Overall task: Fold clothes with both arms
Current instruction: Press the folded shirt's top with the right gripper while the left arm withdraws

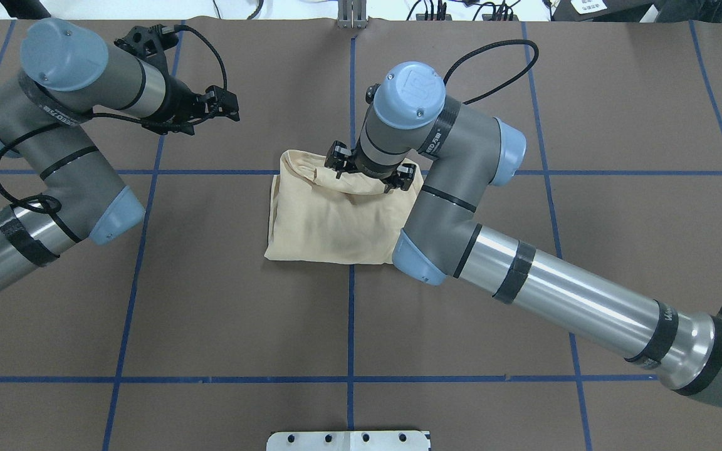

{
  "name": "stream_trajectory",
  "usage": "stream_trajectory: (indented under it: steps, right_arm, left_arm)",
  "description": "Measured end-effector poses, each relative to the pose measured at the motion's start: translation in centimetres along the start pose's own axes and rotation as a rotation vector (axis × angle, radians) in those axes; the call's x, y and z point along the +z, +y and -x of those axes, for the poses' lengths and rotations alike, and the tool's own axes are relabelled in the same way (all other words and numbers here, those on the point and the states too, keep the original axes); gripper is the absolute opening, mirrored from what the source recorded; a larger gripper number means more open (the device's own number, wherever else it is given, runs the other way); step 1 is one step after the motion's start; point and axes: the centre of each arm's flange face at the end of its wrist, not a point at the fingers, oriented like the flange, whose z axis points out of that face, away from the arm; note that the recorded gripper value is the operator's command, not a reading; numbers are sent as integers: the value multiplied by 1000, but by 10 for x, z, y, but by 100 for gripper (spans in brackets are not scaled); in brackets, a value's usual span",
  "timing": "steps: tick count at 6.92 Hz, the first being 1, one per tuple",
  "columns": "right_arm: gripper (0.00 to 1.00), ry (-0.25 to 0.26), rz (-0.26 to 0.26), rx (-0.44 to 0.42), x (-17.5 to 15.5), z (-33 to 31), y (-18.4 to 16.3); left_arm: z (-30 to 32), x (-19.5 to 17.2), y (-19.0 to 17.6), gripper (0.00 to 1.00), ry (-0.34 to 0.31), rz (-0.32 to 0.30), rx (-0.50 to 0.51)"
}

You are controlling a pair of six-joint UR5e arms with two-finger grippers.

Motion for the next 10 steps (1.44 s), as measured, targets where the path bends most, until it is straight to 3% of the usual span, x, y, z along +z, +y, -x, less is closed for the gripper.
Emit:
stream_trajectory:
  steps: [2, 4, 7, 10]
  right_arm:
    - [100, 50, -18, -124, 17, 11, 36]
    - [100, 100, -45, -216, 37, 17, 36]
    - [99, 139, -100, -253, 47, 43, 17]
    - [99, 119, -167, -253, 43, 57, -14]
  left_arm:
    - [13, -4, -8, 100, -11, -7, 0]
    - [15, -5, -9, 100, -13, -8, -2]
    - [24, -4, -7, 100, -21, -6, -5]
    - [28, -4, -7, 100, -23, -7, -7]
